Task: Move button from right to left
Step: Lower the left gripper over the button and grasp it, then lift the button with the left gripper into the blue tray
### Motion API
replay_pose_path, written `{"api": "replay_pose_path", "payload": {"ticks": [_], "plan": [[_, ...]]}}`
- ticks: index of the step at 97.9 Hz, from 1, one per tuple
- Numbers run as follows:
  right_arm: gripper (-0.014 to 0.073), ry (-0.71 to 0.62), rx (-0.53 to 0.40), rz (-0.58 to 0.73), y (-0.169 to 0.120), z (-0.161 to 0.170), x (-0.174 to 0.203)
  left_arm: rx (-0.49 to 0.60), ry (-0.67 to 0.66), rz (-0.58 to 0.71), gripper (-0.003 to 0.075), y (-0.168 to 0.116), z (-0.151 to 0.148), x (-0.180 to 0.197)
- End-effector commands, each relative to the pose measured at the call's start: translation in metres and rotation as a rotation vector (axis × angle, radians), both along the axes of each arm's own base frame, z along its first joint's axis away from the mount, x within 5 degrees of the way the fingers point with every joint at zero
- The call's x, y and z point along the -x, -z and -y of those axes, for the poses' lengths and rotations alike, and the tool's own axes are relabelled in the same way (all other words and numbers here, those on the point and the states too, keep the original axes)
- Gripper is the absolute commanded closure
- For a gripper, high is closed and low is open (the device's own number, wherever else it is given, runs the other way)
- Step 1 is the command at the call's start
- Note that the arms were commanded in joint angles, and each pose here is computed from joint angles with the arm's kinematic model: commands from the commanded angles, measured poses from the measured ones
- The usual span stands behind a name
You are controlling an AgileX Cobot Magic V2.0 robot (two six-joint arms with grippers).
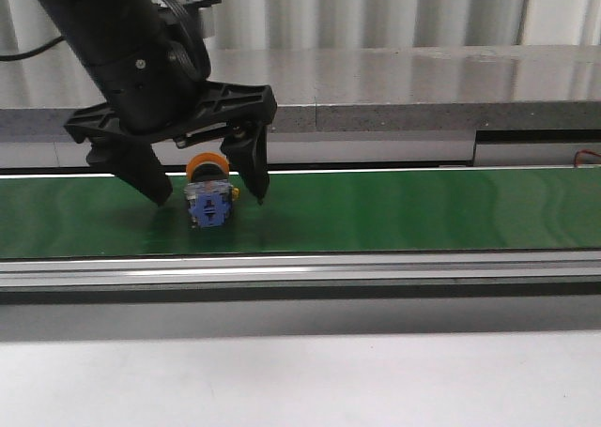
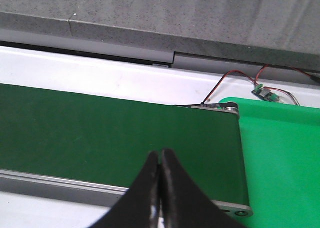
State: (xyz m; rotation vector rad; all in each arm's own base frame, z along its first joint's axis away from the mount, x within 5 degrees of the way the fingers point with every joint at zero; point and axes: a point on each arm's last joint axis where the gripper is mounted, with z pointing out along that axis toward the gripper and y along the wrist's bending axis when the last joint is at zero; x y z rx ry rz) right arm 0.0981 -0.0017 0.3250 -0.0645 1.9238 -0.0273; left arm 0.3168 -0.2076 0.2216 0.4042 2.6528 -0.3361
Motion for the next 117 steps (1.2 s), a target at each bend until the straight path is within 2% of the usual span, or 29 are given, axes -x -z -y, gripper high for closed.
{"api": "replay_pose_path", "payload": {"ticks": [1,10,22,25,26,42,56,66,84,107,117], "plan": [[0.0662,0.017,-0.001,0.087,-0.013,0.001,-0.001,0.053,-0.004,0.068,0.0096,-0.022,0.004,-0.002],[0.0662,0.017,-0.001,0.087,-0.013,0.001,-0.001,0.037,-0.002,0.045,0.0207,-0.018,0.004,-0.001],[0.0662,0.016,-0.001,0.085,-0.013,0.001,-0.001,0.007,0.01,0.042,0.0474,-0.019,0.002,0.0],[0.0662,0.017,-0.001,0.086,-0.013,0.001,-0.001,-0.001,0.014,0.047,0.0565,-0.02,0.001,0.0],[0.0662,0.017,-0.001,0.086,-0.013,0.001,-0.001,-0.189,-0.021,0.155,0.074,-0.072,-0.055,0.009],[0.0662,0.016,-0.001,0.086,-0.013,0.001,-0.001,-0.254,-0.132,0.246,0.074,-0.099,-0.111,0.021],[0.0662,0.016,-0.001,0.086,-0.013,0.001,-0.001,-0.339,-0.266,0.276,0.074,-0.101,-0.169,0.034],[0.0662,0.017,-0.001,0.086,-0.013,0.001,-0.001,-0.386,-0.372,0.259,0.074,-0.092,-0.208,0.038],[0.0662,0.016,-0.001,0.086,-0.013,0.001,-0.001,-0.319,-0.581,0.264,0.074,-0.075,-0.264,0.031],[0.0662,0.016,-0.001,0.086,-0.013,0.001,-0.001,-0.323,-0.69,0.202,0.074,-0.046,-0.309,0.009],[0.0662,0.016,-0.001,0.086,-0.013,0.001,-0.001,-0.283,-0.735,0.15,0.074,-0.032,-0.32,-0.005]]}}
